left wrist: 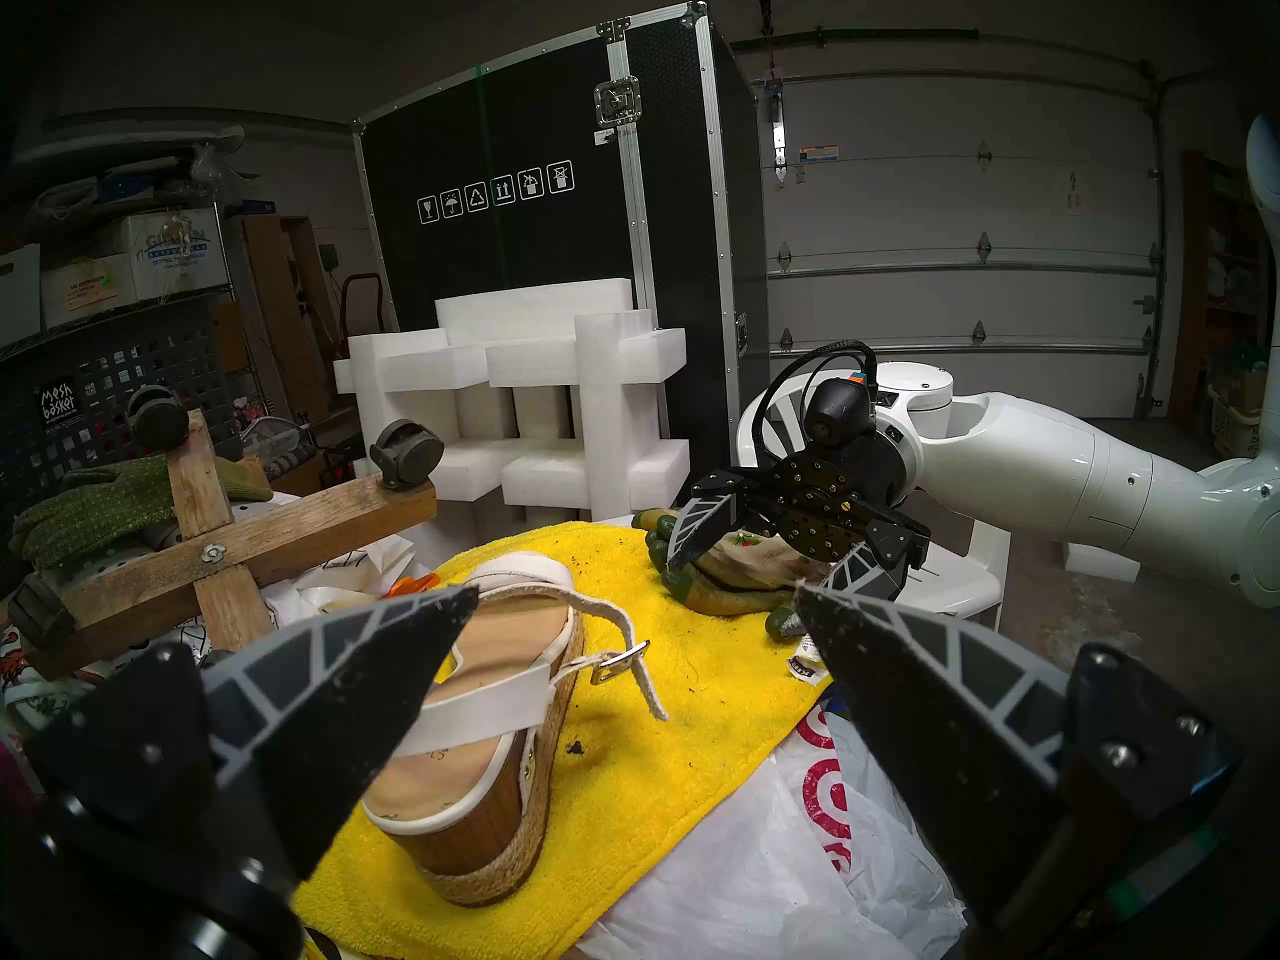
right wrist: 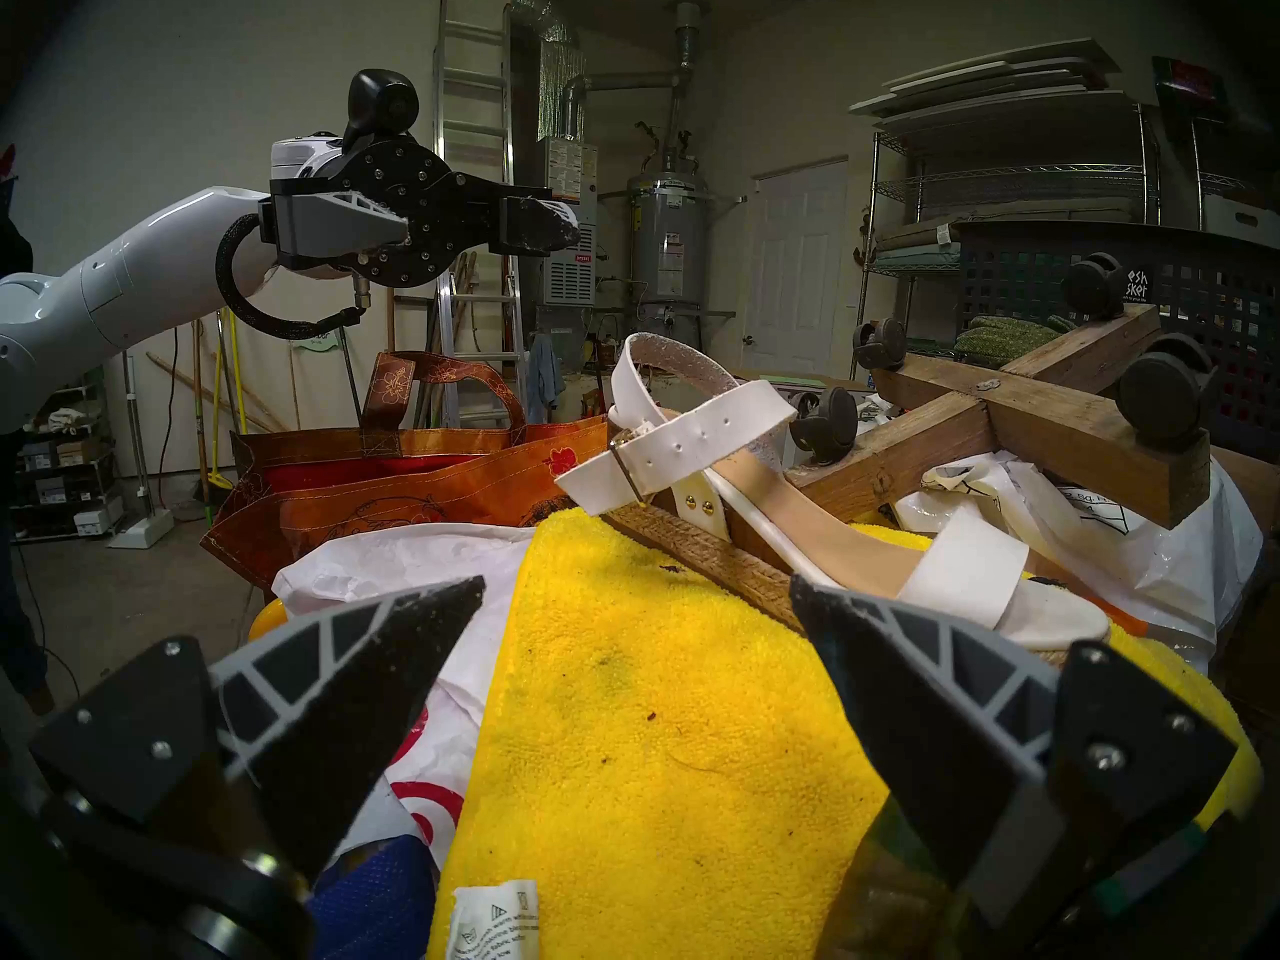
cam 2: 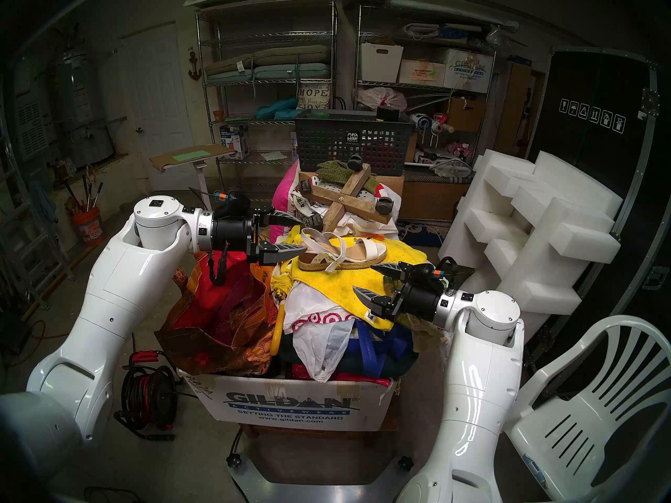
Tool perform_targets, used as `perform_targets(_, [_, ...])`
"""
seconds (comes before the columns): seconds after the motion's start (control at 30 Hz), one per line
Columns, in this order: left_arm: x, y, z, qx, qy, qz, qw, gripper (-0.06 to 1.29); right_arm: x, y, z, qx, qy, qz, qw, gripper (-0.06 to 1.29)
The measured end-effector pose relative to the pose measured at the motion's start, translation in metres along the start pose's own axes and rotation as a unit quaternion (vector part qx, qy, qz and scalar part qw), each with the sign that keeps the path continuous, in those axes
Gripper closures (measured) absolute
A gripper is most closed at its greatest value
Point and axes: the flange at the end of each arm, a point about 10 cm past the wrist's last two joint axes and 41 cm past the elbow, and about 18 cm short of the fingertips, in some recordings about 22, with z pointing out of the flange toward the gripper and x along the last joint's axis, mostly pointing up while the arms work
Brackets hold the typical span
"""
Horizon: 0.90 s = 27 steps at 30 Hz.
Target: Unbuckle a shoe
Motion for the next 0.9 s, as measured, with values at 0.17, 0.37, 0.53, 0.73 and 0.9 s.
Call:
perform_targets(0.17, [-0.0001, 0.0000, 0.0000, 0.000, 0.000, 0.000, 1.0000, -0.04, -0.0002, 0.0000, 0.0000, 0.000, 0.000, 0.000, 1.0000, -0.01])
perform_targets(0.37, [-0.0003, 0.0001, 0.0000, 0.000, 0.000, 0.000, 1.0000, -0.04, -0.0003, -0.0001, 0.0000, 0.000, 0.000, 0.000, 1.0000, -0.01])
perform_targets(0.53, [-0.0008, 0.0001, -0.0003, 0.002, -0.002, -0.006, 1.0000, -0.04, -0.0004, -0.0001, 0.0000, 0.000, 0.000, 0.000, 1.0000, -0.01])
perform_targets(0.73, [-0.0004, -0.0005, -0.0037, 0.007, -0.004, -0.012, 0.9999, -0.04, -0.0005, -0.0002, 0.0000, 0.000, -0.001, 0.000, 1.0000, -0.01])
perform_targets(0.9, [-0.0006, -0.0009, -0.0073, 0.013, -0.007, -0.009, 0.9999, -0.04, -0.0006, -0.0002, 0.0000, 0.000, -0.001, 0.001, 1.0000, -0.01])
